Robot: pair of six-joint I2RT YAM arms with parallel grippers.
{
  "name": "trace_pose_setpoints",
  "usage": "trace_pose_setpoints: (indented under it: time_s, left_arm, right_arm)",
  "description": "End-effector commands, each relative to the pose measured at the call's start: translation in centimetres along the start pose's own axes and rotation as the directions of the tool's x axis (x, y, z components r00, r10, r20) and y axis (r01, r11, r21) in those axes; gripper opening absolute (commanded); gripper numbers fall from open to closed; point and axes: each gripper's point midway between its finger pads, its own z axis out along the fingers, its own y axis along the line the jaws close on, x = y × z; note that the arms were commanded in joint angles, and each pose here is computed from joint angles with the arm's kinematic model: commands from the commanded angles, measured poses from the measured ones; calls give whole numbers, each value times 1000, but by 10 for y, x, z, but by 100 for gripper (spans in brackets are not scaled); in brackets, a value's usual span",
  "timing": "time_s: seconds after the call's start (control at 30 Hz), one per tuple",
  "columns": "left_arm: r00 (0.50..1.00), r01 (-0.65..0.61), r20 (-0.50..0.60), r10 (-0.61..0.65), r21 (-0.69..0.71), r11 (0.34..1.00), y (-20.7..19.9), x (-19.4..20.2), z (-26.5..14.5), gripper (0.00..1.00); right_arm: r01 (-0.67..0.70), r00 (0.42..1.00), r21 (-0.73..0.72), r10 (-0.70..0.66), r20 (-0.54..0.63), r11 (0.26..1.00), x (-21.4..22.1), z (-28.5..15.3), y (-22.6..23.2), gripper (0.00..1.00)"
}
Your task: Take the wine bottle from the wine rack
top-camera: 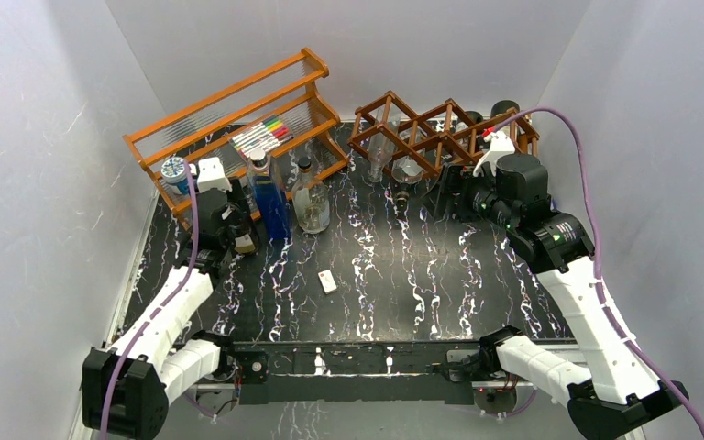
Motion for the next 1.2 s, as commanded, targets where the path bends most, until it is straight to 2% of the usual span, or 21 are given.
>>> trace_pose_setpoints:
  time_s: [0.0,0.27,0.43,0.53,0.67,0.77,0.87,1.0,1.07,1.17]
  left_arm:
    - [936,135,307,-170,132,982,-19,-98,-9,0]
    - [952,65,287,-111,166,984,-27,-88,-8,2]
    - [960,66,263,-100,132,989,-17,-85,-16,48]
    - [962,76,251,-103,114,991,-11,-88,-24,64]
    - [966,150,199,-164,83,985,0,-90,-39,84]
    - [964,172,185,-190,110,979,0,-93,-52,94]
    - [960,194,174,-218,147,970,-1,-103,-67,98]
    - [957,201,140,-255,316,927,-27,-115,-89,98]
    - [951,222,105,-291,423,879,-46,-111,-98,98]
    - [940,250,35,-340,605,756,-82,-100,-115,98]
  right_arm:
    - [-5,999,-30,6,46,1000,-11,-2,7,98]
    - [-15,999,-34,16,40,999,-10,-2,8,98]
    - [-31,999,-42,32,34,999,-9,0,10,98]
    - [-35,999,-47,36,30,998,-8,0,11,98]
    - [-37,999,-47,38,25,998,-9,0,12,98]
    - [-42,999,-45,43,18,998,-8,1,12,98]
    - [-47,999,-38,48,8,998,-6,1,11,98]
    - [-38,999,37,38,-13,999,14,6,-10,98]
    - [-41,998,112,47,-45,993,36,14,-29,98]
    - [-60,992,144,75,-100,988,63,22,-41,98]
